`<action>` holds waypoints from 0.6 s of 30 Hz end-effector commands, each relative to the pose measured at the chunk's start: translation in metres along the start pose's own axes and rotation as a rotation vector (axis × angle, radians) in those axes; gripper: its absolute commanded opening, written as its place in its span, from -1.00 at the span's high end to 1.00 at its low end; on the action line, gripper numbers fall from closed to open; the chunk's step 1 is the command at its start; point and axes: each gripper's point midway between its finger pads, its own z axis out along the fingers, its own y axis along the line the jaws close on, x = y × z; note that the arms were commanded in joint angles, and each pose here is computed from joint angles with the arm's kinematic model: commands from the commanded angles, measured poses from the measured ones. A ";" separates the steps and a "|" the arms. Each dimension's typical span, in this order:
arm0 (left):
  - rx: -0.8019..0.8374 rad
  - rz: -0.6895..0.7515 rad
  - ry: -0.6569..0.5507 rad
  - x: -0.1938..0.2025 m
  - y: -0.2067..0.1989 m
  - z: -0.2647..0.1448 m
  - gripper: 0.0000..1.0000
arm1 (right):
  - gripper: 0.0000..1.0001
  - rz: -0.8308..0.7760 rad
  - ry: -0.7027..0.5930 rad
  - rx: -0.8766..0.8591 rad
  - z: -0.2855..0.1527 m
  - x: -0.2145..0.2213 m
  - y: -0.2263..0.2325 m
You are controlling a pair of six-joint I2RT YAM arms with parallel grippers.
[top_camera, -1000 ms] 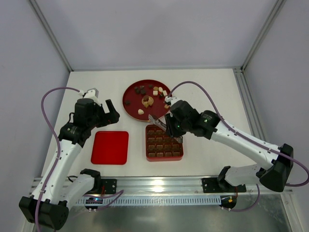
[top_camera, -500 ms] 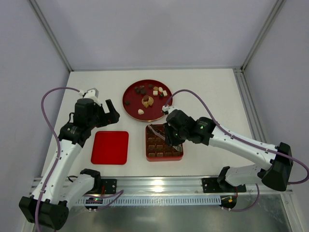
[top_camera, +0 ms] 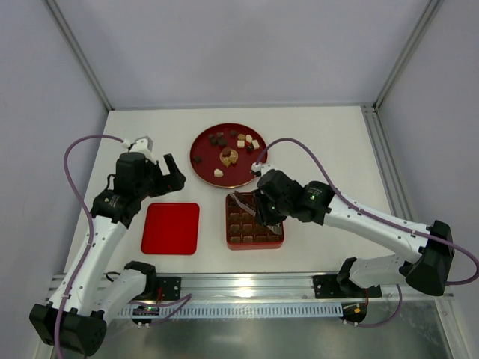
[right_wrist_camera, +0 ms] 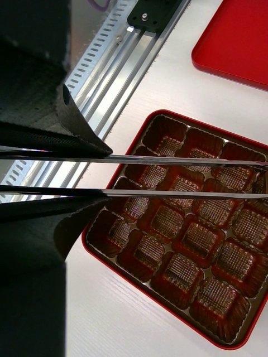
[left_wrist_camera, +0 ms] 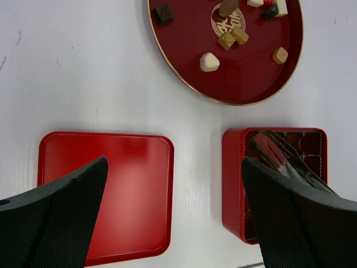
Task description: Pack the chocolate
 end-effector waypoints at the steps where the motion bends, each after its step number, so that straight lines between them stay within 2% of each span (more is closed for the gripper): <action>1: 0.020 0.000 -0.022 -0.004 -0.003 -0.003 -1.00 | 0.30 0.009 -0.072 -0.028 -0.008 -0.016 0.008; 3: 0.018 -0.001 -0.021 -0.004 -0.003 -0.002 -0.99 | 0.24 0.008 -0.074 -0.028 -0.008 -0.016 0.008; 18: 0.019 -0.001 -0.019 -0.004 -0.003 -0.003 -0.99 | 0.22 -0.015 -0.114 -0.022 -0.023 -0.028 0.007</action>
